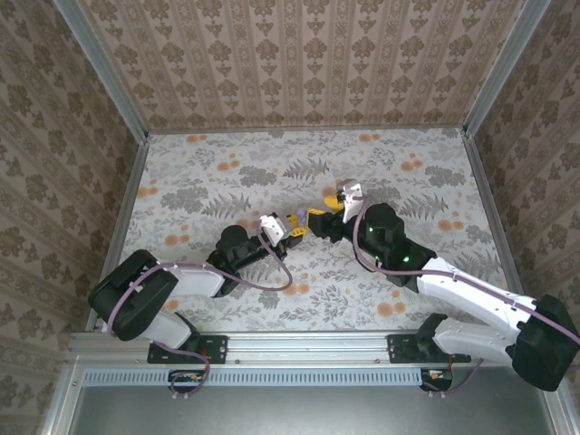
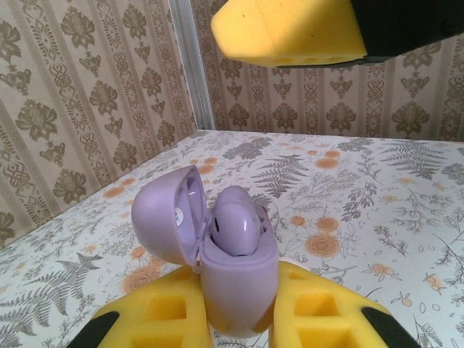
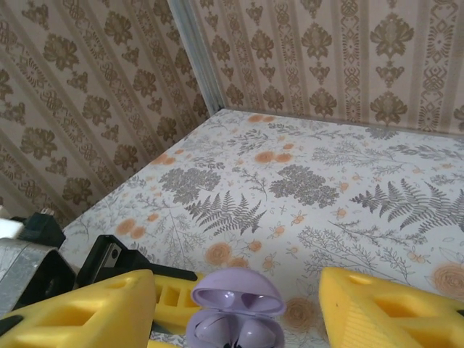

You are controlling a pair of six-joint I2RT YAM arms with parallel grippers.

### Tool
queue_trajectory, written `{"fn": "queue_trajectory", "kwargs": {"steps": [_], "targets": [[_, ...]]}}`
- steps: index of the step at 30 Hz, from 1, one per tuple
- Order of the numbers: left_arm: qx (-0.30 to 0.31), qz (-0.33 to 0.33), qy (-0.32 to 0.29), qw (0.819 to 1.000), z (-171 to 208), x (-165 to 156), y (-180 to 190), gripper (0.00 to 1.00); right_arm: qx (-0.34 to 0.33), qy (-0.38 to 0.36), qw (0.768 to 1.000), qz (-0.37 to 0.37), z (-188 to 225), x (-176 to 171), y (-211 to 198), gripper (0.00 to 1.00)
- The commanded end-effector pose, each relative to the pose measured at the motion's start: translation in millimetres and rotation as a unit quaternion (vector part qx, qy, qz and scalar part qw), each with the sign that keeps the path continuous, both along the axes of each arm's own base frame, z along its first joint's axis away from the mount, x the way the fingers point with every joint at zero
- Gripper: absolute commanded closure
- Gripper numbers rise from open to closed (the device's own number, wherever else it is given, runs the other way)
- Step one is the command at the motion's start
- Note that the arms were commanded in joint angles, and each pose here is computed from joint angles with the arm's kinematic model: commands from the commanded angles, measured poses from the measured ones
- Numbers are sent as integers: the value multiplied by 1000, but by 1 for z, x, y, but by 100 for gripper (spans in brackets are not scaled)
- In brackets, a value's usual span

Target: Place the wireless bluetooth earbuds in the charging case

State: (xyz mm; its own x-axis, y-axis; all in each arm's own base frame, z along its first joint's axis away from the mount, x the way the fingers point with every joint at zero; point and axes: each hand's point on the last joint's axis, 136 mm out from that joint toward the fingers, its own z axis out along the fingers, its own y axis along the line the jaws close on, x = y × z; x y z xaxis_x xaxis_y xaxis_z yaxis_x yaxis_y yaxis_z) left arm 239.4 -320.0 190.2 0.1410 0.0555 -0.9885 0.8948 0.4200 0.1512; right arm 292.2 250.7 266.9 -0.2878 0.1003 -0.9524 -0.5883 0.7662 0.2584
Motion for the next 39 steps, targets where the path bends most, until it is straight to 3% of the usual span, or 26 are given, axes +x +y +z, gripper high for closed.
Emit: {"fn": "queue_trajectory", "kwargs": {"steps": [1,10,15,22,31,39], "targets": [[-32,-23,-15,999,25,-4,-4,97,9,11,1000,11,-2,-2,-6,33],[-27,-84,-3,996,29,-18,-13,97,-11,6,1000,24,-4,6,-24,17],[-24,-95,1,995,30,-21,-13,97,-11,-35,999,31,7,3,-39,0],[-19,-115,3,993,32,-30,-13,97,-48,-82,990,105,5,-12,-36,0],[-11,-122,-5,992,36,-35,-11,97,-133,-126,950,252,-21,-29,-23,0],[-3,-128,-11,992,38,-37,-11,97,-175,-149,928,294,-38,-24,-14,0]]}}
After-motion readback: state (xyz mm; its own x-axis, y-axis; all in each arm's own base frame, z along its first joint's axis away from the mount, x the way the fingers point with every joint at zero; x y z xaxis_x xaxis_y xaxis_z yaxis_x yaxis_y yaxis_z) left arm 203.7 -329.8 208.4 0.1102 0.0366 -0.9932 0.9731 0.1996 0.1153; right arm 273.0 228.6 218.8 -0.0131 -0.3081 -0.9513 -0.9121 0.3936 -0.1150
